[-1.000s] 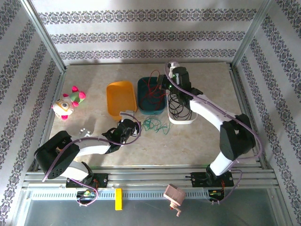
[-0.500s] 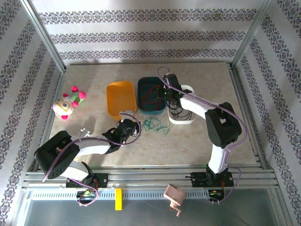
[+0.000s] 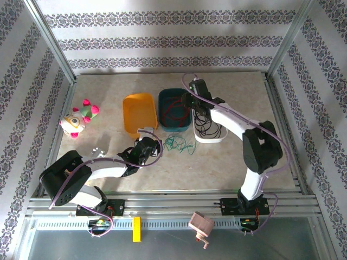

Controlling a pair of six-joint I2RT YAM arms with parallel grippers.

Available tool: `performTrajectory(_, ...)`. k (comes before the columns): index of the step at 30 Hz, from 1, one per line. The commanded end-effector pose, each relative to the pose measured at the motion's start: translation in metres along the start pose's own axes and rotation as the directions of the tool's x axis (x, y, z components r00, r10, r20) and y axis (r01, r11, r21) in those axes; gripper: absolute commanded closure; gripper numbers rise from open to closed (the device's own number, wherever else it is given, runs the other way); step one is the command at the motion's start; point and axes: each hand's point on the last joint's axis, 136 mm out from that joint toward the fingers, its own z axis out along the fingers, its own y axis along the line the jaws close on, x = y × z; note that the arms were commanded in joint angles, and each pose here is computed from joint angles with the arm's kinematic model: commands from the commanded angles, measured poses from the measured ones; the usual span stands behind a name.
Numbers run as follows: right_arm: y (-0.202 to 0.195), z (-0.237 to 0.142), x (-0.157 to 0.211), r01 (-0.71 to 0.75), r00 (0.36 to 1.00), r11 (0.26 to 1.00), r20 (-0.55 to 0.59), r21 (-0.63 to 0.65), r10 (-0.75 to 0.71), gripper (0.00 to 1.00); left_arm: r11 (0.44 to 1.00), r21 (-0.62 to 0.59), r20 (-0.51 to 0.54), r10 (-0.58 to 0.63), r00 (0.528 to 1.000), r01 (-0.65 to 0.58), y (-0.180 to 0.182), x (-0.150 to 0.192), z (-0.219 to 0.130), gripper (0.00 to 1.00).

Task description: Untangle the cables

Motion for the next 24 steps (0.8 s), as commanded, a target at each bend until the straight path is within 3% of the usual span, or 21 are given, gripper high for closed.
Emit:
performTrajectory(1,-0.001,-0.034,-0.015,0.038,0.996,0.999,0.085,0.013,-0.039,0.54,1.0,0.024,0.013,0.0,1.0,-0.001,-0.006,-0.005,-0.003,0.34)
performTrajectory(10,0.027,-0.074,0.084,0.139,0.98,0.958,-0.102,-0.252,-0.17,0.55,0.945,0.32,0.076,0.044,0.996,-0.066,-0.059,-0.034,-0.029,0.18)
performTrajectory(16,0.027,-0.085,0.14,0.099,0.957,0.936,-0.225,-0.337,-0.182,0.56,0.932,0.361,0.02,0.037,0.999,-0.041,-0.077,-0.036,-0.02,0.16)
performTrajectory(20,0.014,-0.084,0.15,0.088,0.958,0.953,-0.239,-0.289,-0.161,0.57,0.943,0.332,-0.055,0.05,0.997,-0.029,-0.082,-0.026,-0.002,0.26)
performTrajectory(24,0.015,-0.088,0.151,0.093,0.958,0.95,-0.231,-0.299,-0.167,0.58,0.941,0.34,-0.053,0.011,0.999,0.008,-0.086,-0.027,0.005,0.42)
